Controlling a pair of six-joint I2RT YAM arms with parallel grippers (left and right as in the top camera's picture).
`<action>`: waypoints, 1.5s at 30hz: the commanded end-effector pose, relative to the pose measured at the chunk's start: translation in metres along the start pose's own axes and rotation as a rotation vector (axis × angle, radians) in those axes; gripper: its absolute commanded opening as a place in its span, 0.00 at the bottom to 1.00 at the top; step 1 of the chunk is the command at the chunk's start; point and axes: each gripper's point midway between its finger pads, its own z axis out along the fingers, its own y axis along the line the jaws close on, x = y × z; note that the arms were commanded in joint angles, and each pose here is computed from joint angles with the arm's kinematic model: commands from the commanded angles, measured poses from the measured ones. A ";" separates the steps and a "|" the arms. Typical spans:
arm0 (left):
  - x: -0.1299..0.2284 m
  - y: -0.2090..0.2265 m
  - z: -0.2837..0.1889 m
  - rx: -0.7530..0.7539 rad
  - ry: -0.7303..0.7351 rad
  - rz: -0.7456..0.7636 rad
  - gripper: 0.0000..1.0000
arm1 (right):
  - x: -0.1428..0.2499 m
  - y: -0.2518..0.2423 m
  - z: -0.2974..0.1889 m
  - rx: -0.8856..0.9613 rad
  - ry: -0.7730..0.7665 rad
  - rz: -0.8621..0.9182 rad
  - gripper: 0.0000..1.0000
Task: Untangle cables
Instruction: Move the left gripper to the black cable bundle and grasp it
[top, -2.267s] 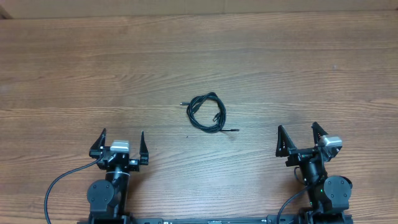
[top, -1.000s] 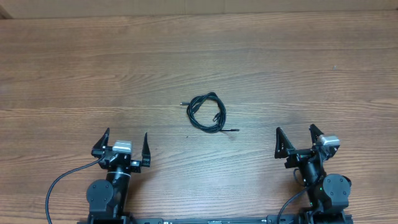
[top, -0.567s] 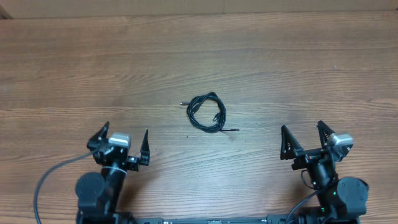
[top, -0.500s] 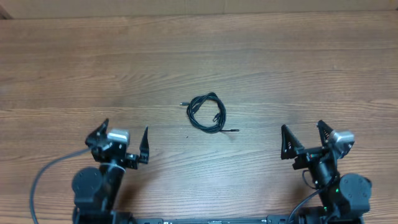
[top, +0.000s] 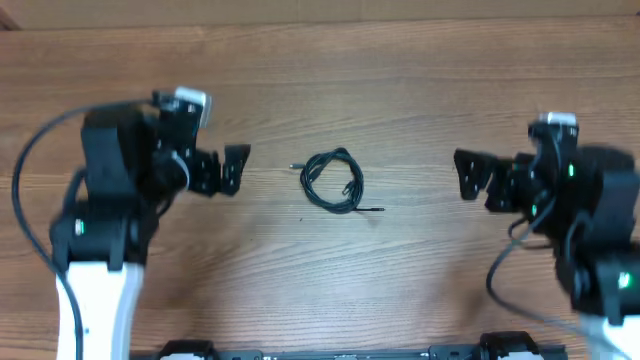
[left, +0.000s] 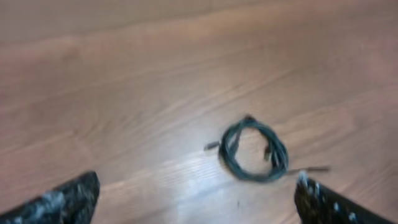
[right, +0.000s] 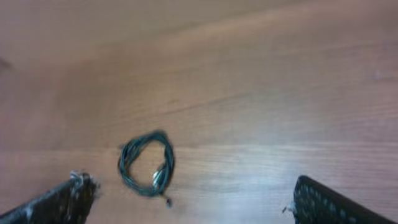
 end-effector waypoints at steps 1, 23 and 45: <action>-0.029 -0.010 0.016 0.038 0.056 -0.030 0.99 | -0.018 0.013 0.006 -0.036 0.096 0.018 1.00; 0.069 -0.063 0.194 -0.077 0.587 -0.374 0.37 | 0.001 0.016 0.056 -0.093 0.355 0.107 1.00; 0.168 -0.052 0.249 -0.340 0.823 -0.435 0.19 | 0.004 0.016 0.055 -0.090 0.369 0.111 1.00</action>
